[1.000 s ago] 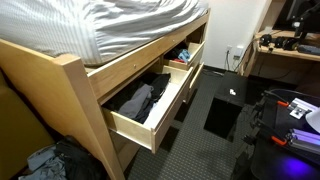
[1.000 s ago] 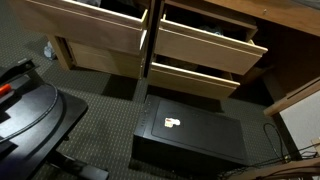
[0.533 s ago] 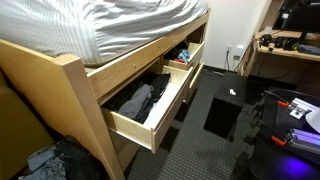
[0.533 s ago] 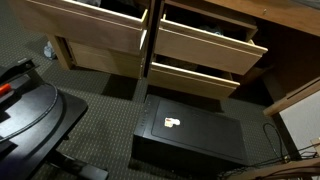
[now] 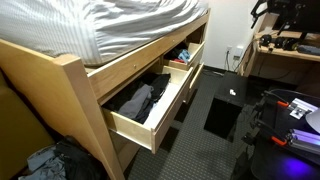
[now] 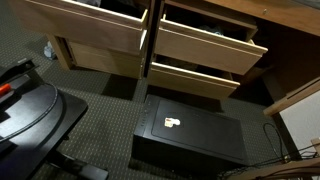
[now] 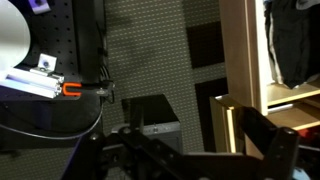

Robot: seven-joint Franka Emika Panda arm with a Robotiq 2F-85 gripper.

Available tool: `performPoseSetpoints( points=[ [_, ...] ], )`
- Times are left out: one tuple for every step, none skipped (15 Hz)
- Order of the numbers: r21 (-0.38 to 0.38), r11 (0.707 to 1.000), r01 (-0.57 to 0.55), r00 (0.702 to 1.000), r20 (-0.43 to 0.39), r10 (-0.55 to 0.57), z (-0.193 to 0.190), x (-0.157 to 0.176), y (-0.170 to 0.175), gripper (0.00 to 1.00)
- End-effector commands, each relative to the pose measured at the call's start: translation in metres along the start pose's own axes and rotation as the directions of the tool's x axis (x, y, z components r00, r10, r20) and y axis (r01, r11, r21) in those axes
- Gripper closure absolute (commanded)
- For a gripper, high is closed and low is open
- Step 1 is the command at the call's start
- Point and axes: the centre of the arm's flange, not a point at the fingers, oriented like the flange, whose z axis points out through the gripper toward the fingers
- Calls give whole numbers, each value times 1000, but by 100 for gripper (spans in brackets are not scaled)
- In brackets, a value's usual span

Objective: Close the top drawer on the left

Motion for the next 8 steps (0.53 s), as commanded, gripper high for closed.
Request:
performPoseSetpoints(
  points=[
    [-32, 999, -6, 999, 36, 8, 11, 15, 6, 0],
    [-57, 998, -9, 997, 71, 13, 21, 29, 11, 0],
    [-70, 997, -13, 995, 96, 19, 29, 39, 15, 0],
    [-79, 997, -15, 994, 110, 24, 33, 43, 16, 0],
    [-84, 996, -14, 993, 113, 24, 35, 43, 15, 0],
    [-84, 996, -13, 993, 113, 22, 35, 42, 15, 0],
    [-83, 997, -12, 993, 112, 21, 34, 42, 15, 0],
    [-120, 993, -22, 994, 101, 34, 36, 44, 17, 0]
  ],
)
